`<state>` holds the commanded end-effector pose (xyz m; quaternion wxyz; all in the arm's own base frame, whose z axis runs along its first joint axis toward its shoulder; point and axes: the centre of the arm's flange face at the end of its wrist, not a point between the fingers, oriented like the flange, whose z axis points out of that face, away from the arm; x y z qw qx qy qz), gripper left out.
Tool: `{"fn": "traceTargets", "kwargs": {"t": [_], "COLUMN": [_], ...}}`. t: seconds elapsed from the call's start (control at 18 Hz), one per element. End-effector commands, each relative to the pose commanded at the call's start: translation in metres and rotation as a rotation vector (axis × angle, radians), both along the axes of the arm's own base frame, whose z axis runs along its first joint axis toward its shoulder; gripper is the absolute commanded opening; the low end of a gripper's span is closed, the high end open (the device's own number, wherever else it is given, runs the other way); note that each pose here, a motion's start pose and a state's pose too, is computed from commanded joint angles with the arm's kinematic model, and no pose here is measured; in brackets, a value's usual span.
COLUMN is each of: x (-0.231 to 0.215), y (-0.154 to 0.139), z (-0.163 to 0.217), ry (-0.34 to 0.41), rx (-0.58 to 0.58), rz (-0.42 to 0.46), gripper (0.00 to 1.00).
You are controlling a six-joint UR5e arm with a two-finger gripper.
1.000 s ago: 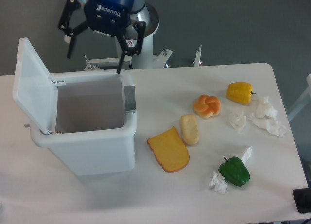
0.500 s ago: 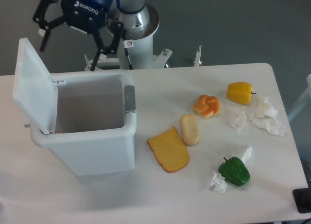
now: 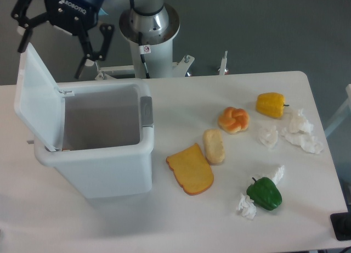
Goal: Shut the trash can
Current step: 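Move the open gripper over to the raised white trash can lid, then lower the gripper fingers behind the top of the raised lid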
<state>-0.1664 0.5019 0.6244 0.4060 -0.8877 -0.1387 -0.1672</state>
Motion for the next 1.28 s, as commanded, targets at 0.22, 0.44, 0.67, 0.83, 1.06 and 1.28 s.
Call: {"fn": "traceTargets", "kwargs": {"t": [0.22,0.44,0.67,0.83,1.06,1.28], "x": [0.006,0.006,0.006,0.005,0.004,0.002], "y": [0.009,0.009,0.013,0.015,0.015,0.017], "z": [-0.008,-0.017,-0.023,-0.027,-0.028,-0.032], "ry": [-0.011,-0.018,-0.024,-0.026,-0.024,-0.023], "rx": [-0.013,-0.024,-0.033,-0.04,-0.04,-0.049], "rz": [-0.02,-0.023,-0.03,-0.03,-0.033,-0.03], "gripper": [1.0,1.0,1.0,1.0,1.0,1.0]}}
